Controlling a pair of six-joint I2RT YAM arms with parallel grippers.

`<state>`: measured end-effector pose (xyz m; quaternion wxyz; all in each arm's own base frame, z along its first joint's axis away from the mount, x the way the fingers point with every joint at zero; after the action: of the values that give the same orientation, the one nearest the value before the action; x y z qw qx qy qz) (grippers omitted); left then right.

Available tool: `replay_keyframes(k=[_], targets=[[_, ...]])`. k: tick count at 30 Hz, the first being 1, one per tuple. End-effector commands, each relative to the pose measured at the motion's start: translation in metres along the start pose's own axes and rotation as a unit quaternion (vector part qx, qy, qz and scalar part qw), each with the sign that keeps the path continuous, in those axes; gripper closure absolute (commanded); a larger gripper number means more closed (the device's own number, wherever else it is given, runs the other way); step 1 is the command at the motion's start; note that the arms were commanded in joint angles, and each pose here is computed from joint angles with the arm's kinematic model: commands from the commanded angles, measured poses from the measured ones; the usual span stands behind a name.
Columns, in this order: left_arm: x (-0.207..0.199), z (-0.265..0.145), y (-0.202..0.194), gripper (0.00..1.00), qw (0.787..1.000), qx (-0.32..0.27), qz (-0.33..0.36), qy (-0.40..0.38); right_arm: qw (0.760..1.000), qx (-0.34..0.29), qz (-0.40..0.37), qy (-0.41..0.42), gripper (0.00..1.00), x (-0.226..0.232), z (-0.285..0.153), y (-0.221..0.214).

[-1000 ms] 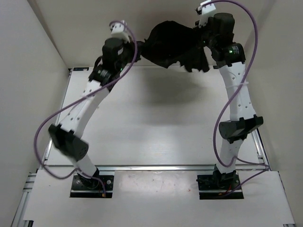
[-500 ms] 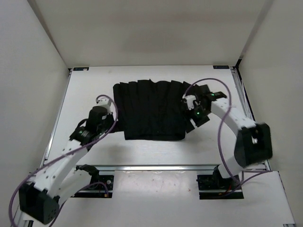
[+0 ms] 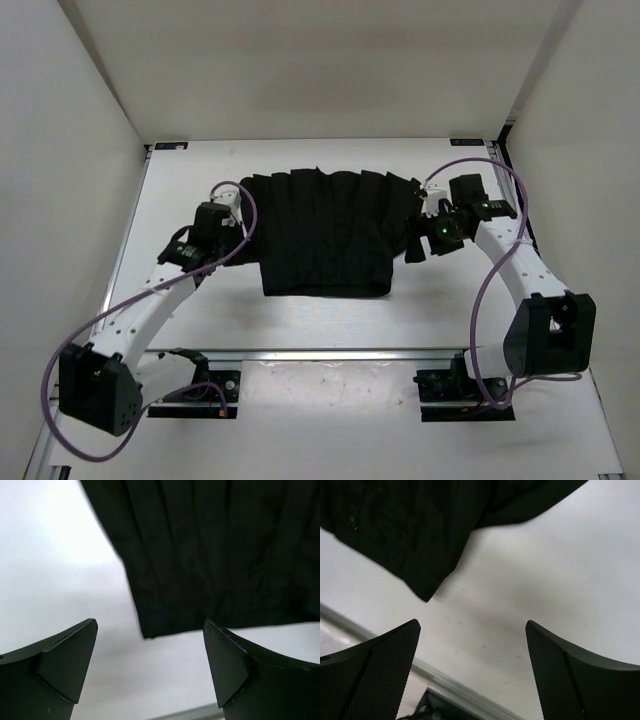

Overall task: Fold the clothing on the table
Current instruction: Fold the skirt

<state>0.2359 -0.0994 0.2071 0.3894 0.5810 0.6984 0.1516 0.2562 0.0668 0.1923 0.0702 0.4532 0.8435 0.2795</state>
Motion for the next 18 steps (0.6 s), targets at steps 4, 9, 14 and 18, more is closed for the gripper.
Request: replay_keyframes(k=[4,9,14,18], targets=[[0.010,0.012,-0.038,0.01,0.984,0.131,-0.101,-0.066,0.980,-0.029,0.131,0.149,0.11,0.014,-0.011,-0.002],[0.002,0.020,-0.043,0.11,0.963,0.196,-0.141,-0.117,0.956,-0.047,0.214,0.197,0.08,0.021,-0.009,-0.001],[-0.008,0.036,-0.052,0.12,0.957,0.247,-0.102,-0.114,0.940,-0.035,0.266,0.213,0.01,0.014,-0.008,-0.013],[0.009,0.038,-0.055,0.10,0.956,0.241,-0.125,-0.108,0.951,0.005,0.225,0.212,0.01,0.008,0.000,-0.009]])
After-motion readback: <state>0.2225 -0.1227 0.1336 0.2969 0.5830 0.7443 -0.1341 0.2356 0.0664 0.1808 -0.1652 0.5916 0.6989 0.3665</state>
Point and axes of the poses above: each gripper's point midway between its finger pads, its own z axis out along the fingers, its own x axis along the line the jaws close on, y = z × x, the point moved 7 cm from there along -z, back along the fingers, and after that the axes turned 7 degrees about -z, right-handed, at the moved point
